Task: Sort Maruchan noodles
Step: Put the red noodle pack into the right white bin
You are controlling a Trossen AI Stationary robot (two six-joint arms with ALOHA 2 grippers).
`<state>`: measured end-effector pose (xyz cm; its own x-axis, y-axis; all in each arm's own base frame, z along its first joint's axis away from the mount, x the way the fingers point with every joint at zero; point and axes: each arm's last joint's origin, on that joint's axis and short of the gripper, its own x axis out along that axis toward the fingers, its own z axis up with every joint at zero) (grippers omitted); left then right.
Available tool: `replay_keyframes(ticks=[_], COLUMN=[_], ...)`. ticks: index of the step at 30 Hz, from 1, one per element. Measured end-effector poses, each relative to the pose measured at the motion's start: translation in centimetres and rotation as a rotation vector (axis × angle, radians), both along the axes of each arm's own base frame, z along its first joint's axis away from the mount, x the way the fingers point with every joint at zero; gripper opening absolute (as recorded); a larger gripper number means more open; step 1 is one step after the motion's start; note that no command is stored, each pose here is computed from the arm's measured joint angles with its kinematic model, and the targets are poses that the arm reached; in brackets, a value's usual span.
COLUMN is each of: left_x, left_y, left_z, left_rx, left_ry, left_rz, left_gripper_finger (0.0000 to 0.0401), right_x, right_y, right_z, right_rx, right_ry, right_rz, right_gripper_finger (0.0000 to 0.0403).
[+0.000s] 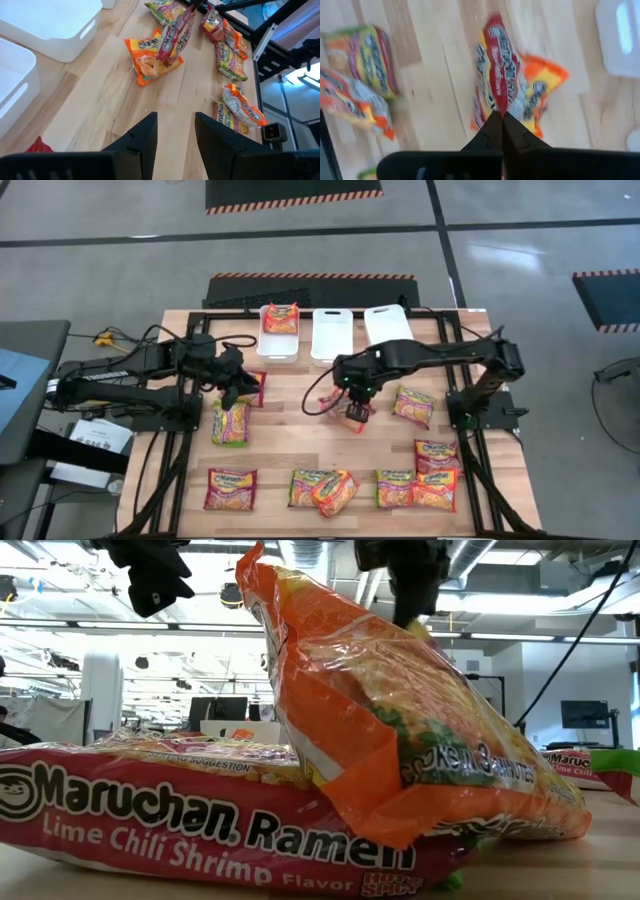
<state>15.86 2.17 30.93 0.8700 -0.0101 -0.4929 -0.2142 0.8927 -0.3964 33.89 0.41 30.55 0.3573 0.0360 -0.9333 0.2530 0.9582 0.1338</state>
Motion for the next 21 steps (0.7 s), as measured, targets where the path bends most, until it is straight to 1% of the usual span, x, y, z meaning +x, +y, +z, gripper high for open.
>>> replay_keyframes(ticks=[3,10,12,15,21], left_x=[0.0,0.0,0.0,0.0,0.2], left_y=[0.0,0.2,0.3,0.4,0.8], left_z=[0.0,0.0,0.0,0.1,0.6], left_rx=[0.006,0.032,0.052,0.087,0.132], left_ry=[0.001,0.002,0.004,-0.007,-0.052], left_rz=[0.009,0.054,0.072,0.097,0.181], left_gripper_finger=[0.0116,0.0116,0.0116,0.0116,0.0116], right_x=[-0.6,-2.7,-3.4,-4.5,-7.5], right_y=[-0.6,-2.8,-3.5,-5.0,-9.3], right_z=[1.1,3.3,4.1,5.0,6.9], right_rx=[-0.054,-0.123,-0.144,-0.169,-0.244], right_ry=[0.008,0.016,-0.005,-0.018,-0.051], right_rz=[-0.033,-0.099,-0.119,-0.142,-0.213], right_gripper_finger=[0.0004,0.0004,0.0004,0.0004,0.0004])
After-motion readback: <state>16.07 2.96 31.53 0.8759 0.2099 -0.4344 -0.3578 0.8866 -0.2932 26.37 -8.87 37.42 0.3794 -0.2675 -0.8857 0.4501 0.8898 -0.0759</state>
